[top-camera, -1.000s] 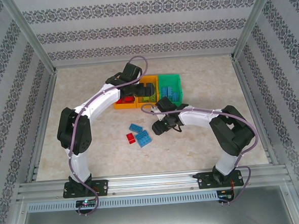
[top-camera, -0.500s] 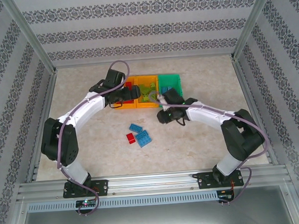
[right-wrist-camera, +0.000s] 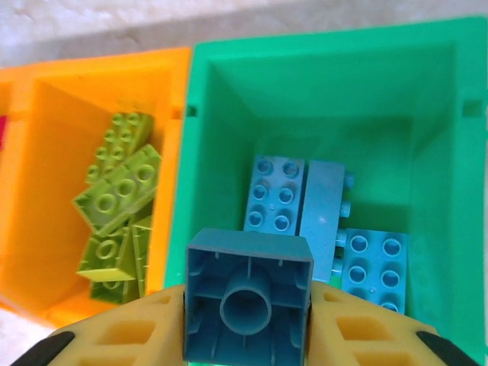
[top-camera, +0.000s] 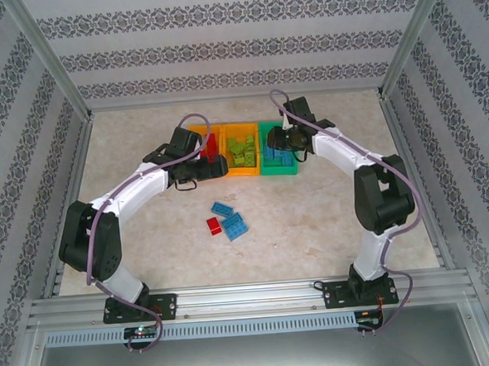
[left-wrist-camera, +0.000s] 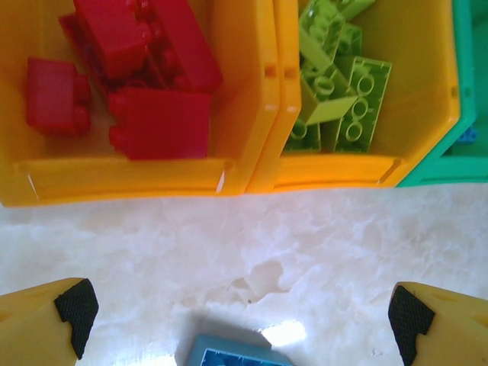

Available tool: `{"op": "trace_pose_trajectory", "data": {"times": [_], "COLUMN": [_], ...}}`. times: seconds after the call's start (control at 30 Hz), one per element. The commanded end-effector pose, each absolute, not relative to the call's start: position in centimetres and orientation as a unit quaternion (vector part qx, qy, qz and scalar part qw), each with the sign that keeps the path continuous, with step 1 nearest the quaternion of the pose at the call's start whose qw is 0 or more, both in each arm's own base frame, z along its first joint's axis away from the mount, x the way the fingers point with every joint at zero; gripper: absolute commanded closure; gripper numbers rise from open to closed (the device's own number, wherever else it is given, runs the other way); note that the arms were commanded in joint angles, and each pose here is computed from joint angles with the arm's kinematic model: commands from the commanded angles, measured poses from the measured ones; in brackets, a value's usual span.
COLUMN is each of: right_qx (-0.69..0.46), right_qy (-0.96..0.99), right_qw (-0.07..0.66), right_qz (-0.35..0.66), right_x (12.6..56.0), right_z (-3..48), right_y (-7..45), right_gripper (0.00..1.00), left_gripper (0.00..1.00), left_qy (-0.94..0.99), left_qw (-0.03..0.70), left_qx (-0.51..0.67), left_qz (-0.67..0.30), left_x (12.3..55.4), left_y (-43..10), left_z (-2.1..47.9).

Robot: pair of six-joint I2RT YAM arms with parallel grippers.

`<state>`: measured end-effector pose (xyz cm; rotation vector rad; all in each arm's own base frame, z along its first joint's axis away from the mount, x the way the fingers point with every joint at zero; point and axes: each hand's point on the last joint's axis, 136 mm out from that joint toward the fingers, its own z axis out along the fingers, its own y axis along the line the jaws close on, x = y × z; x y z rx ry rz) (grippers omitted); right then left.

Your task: Sort the legos into containers by color

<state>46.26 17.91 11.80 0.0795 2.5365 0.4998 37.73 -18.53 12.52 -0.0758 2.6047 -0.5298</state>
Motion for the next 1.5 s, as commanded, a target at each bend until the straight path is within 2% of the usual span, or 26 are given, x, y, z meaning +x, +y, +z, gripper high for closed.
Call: {"op": "trace_pose_trajectory", "data": {"times": [0.0,0.07,0.17,0.3,0.53,0.8,1.13,1.27,1.47], "right_qx": [0.062,0.068,0.068,0.067,0.067,0.047,-0.007,-0.004,-0.002], "right_qy": [0.948,0.949,0.95,0.948,0.935,0.931,0.93,0.934,0.934], "right_qw": [0.257,0.253,0.247,0.252,0.281,0.302,0.319,0.31,0.307], "right_qz": [0.177,0.175,0.178,0.184,0.205,0.199,0.185,0.179,0.182], "right_x": [47.0,47.4,47.6,47.3,46.2,44.8,42.3,42.0,42.0], "right_z": [11.1,10.7,10.6,11.1,13.8,15.2,15.0,14.2,13.8], "right_y": [17.3,17.3,17.5,17.6,17.7,17.5,17.9,17.5,17.7], "right_gripper": [0.6,0.54,0.41,0.37,0.35,0.35,0.32,0.32,0.32], "left_gripper": [0.0,0.0,0.0,0.0,0.0,0.0,0.0,0.0,0.06], "left_qy": [0.95,0.952,0.955,0.966,0.98,0.979,0.975,0.978,0.973], "left_qw": [0.242,0.236,0.223,0.186,0.099,0.061,0.082,0.058,0.052], "left_qx": [-0.011,-0.012,-0.012,-0.026,-0.077,-0.108,-0.126,-0.142,-0.176], "left_qz": [-0.197,-0.195,-0.197,-0.175,-0.155,-0.16,-0.165,-0.141,-0.141], "left_x": [36.8,36.4,35.7,34.3,29.8,27.8,26.8,24.7,23.3], "left_y": [-18.8,-18.7,-18.8,-18.6,-19.3,-20.3,-19.5,-18.2,-17.8], "left_z": [12.8,12.5,12.0,10.5,7.5,5.9,6.7,5.8,4.6]}}
